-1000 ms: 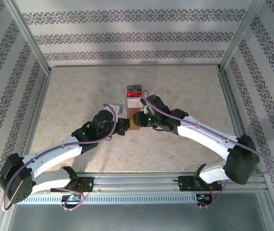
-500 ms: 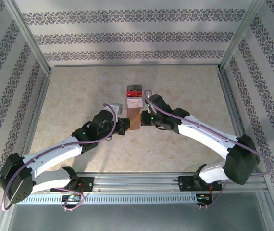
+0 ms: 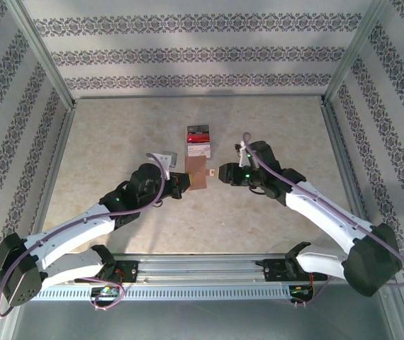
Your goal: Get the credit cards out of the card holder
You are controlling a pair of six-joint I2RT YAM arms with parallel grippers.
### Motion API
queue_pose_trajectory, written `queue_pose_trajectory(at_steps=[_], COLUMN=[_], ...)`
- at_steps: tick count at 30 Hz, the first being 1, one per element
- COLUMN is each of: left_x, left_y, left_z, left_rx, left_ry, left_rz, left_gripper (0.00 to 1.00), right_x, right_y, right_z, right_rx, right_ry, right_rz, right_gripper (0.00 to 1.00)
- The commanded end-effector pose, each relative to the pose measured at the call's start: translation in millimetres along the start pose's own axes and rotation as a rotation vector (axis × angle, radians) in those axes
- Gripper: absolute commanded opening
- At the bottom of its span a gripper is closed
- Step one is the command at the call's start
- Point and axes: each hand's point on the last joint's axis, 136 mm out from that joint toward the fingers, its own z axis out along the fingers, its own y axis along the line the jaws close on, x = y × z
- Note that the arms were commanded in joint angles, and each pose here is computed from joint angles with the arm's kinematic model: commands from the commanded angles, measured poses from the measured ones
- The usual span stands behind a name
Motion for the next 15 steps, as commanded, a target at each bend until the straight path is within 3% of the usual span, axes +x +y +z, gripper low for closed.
queue_pose_trajectory(at_steps=[1,5,7,15], left_x=[-18,-25,-28,-28], left_y=[-16,-28,-37,-50], left_z=[-13,-22,-25,-21], left_rx=[0.09,0.185,0.234,0.298], left_ry=[-0.074,-0.119,-0.136,-0.113], left_rz=[-0.001,-0.011,-0.008,0.011], left_gripper=[0.0,0.0,0.0,0.0], right_x=[-4,-7,-6,-8], right_y=[27,43,53,71], right_z=[-22,-47,-55,-46], right_rx=[-0.242,-0.393,-0.451,-0.45], right_ry=[-0.029,-0.1,-0.123,-0.143], right_rz=[-0.027,-0.064,-0.086,-0.137], right_gripper=[0.51,0.75,0.82,0.83])
